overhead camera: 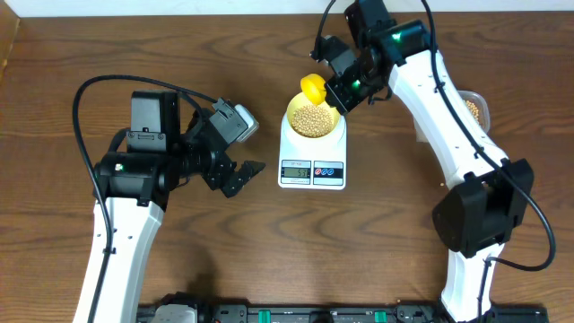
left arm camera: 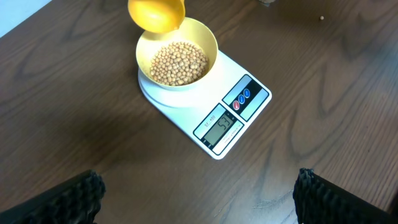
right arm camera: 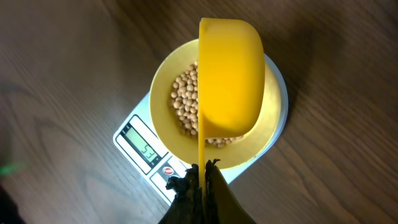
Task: Scoop item into bowl and weigh 50g on scale
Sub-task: 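Carry the scoop left over the yellow bowl with the right gripper, then tip the scoop into the bowl with the right gripper to pour soybeans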
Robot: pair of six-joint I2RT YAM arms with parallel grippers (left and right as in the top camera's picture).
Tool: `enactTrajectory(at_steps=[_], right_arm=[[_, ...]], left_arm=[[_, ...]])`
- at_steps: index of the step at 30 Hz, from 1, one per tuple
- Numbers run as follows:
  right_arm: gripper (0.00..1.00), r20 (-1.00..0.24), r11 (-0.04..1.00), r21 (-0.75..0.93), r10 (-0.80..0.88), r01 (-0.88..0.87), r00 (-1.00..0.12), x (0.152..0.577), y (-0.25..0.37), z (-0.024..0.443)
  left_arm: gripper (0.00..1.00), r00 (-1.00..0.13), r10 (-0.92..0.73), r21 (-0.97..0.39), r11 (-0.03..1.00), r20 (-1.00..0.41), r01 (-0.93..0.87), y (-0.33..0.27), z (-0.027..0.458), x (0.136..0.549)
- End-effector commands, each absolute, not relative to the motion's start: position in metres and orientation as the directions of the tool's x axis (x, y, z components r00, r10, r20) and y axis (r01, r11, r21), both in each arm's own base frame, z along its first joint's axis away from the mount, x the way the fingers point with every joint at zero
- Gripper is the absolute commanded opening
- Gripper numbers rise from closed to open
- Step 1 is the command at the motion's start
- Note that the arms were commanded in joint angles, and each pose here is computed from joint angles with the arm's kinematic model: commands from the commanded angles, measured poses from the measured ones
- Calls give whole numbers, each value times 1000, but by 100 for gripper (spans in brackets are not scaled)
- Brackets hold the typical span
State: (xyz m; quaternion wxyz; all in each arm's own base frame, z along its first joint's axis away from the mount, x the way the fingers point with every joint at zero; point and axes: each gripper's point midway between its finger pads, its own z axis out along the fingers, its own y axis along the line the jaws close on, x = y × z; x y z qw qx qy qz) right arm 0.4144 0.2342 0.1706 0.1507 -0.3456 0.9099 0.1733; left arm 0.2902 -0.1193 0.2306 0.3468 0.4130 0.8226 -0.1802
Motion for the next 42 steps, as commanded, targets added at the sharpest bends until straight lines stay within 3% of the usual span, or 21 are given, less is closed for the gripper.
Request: enactTrajectory(at_steps=[1, 42], right_arm=[[1, -343, 700, 155, -624, -697, -703, 410, 232, 152], [1, -229, 651, 3, -739, -759, -634, 404, 244, 109]], left_arm=[[99, -417, 541, -13, 600, -730, 800, -119, 237, 292], [99, -417, 542, -12, 600, -730, 800, -119, 237, 292]])
